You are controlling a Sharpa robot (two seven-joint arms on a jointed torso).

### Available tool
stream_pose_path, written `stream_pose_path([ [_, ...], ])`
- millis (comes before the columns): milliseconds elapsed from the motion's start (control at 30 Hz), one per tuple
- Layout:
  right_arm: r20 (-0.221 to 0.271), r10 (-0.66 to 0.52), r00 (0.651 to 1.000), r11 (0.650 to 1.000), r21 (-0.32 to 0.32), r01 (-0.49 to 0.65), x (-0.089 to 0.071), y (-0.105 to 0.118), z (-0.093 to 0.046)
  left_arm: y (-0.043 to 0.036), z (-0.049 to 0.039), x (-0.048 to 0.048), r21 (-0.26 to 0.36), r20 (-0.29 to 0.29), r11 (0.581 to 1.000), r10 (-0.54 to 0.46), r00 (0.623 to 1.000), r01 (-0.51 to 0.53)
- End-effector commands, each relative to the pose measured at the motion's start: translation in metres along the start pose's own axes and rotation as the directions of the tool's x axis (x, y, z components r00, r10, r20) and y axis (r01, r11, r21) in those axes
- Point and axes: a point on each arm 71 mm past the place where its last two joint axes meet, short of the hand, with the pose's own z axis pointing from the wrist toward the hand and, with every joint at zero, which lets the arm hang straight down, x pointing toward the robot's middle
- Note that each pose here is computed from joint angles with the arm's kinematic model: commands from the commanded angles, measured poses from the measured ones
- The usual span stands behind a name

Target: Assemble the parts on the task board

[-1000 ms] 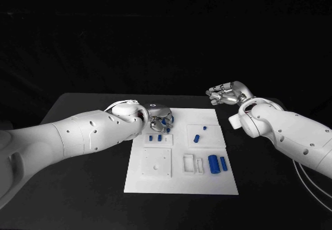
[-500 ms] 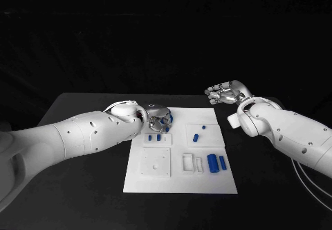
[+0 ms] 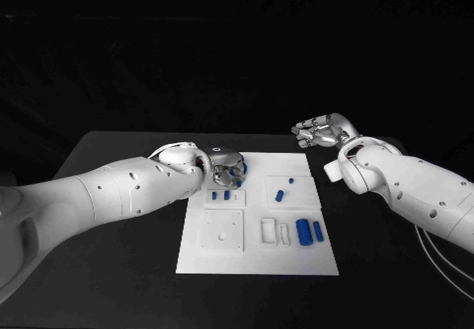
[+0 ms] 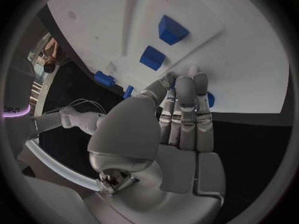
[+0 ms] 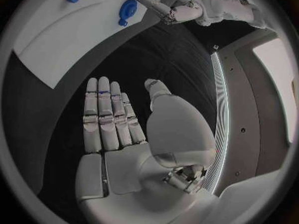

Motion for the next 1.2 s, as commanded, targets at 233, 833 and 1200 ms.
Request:
stream_pose_path([
  [233, -0.014, 0.0, 1.0, 1.0, -0.014, 0.0, 0.002, 0.0018, 0.0001, -0.0056, 0.0025, 0.0037, 0.024, -0.028, 1.0, -0.007, 1.0, 0.007],
  [833, -0.016, 0.001, 1.0, 1.0, -0.015, -0.001, 0.003, 0.0022, 0.0003, -0.0018, 0.0019, 0.005, 0.005, -0.05, 1.0, -0.011, 0.999, 0.011],
  [1200, -0.017, 0.0, 1.0, 1.0, -0.012, 0.0, 0.0024, 0.0016, 0.0002, -0.0007, 0.0007, 0.0031, 0.006, -0.019, 1.0, -0.007, 1.0, 0.007],
])
